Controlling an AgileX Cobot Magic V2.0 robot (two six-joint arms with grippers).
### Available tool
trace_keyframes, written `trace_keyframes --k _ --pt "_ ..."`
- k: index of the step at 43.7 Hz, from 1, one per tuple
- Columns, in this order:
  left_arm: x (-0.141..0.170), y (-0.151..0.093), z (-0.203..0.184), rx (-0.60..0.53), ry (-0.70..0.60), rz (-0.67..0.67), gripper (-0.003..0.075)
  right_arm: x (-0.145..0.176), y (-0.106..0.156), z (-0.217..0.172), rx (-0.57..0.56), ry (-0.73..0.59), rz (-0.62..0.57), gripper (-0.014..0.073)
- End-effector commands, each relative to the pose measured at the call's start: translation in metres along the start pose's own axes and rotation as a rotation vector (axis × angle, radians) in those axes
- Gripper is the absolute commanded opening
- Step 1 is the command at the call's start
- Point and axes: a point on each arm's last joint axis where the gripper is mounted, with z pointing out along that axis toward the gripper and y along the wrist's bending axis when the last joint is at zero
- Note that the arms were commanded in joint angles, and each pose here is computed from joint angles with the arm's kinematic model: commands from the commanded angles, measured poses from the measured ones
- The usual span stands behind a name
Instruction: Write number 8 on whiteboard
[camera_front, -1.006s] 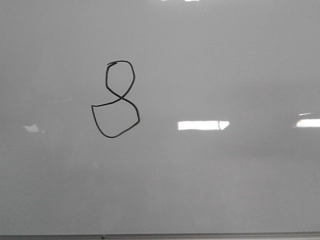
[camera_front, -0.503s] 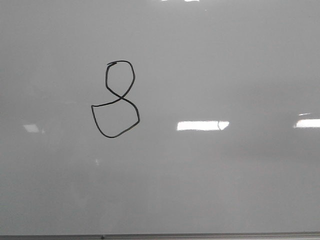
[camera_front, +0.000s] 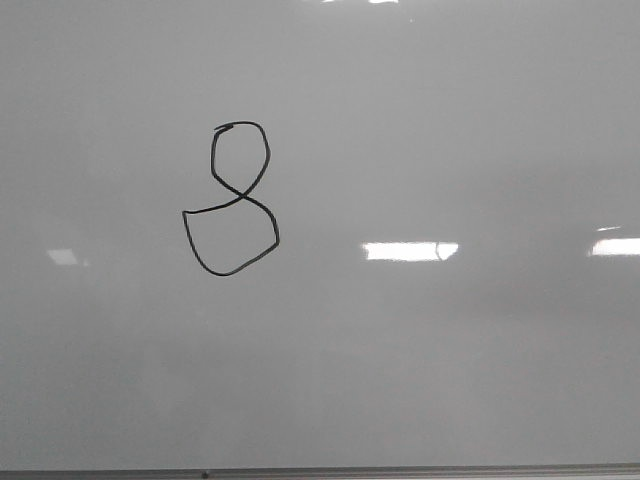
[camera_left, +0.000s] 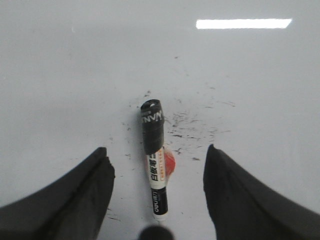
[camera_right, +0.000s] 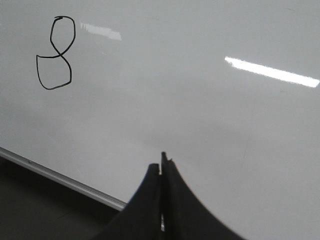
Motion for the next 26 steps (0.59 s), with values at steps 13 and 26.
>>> trace_keyframes --k 13,26 --pt "-0.006 -0.008 -0.080 0.023 -0.244 0.002 0.0257 -0.014 -0.002 -0.002 0.023 -0.090 0.006 -0.0069" --pt "0.027 -0.016 -0.132 0.059 -0.384 0.002 -0.0019 -0.014 -0.002 -0.002 0.023 -0.090 0.006 -0.0069"
